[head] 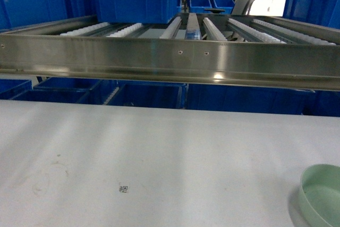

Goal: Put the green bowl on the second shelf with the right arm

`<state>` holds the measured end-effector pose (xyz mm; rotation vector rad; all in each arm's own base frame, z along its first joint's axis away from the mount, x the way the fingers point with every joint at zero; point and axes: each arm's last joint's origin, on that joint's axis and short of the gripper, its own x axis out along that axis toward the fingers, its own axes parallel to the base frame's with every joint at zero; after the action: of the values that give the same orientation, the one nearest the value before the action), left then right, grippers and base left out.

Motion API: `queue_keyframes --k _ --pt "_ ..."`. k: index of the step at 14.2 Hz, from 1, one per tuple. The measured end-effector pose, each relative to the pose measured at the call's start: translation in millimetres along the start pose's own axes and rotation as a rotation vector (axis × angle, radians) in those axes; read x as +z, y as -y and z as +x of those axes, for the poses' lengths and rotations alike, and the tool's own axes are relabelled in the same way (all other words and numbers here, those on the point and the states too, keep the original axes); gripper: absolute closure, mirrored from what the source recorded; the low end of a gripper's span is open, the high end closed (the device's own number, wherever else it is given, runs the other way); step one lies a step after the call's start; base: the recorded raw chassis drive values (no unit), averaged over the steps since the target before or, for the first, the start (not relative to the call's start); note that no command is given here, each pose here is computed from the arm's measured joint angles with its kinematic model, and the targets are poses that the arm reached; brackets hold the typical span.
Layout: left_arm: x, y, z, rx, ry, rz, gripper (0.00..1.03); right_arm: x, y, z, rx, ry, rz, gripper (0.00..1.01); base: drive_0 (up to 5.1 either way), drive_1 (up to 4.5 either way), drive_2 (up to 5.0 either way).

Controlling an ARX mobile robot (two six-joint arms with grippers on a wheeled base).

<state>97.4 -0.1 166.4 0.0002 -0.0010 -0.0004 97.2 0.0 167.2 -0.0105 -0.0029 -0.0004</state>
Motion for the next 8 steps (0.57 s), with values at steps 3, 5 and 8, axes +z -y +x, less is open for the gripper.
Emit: queue_keyframes --k 3,5,8 --pt "0.0 0.0 0.0 0.000 0.000 0.000 0.05 0.0 0.0 0.0 0.000 0.000 0.000 0.03 0.0 0.00 0.0" --pt "0.0 0.0 0.0 0.000 0.000 0.000 0.05 0.0 0.0 0.0 0.000 0.000 0.000 0.03 0.0 0.00 0.0" --pt "0.0 0.0 0.0 0.000 0.000 0.000 0.05 0.0 0.0 0.0 0.000 0.000 0.000 0.03 0.0 0.00 0.0"
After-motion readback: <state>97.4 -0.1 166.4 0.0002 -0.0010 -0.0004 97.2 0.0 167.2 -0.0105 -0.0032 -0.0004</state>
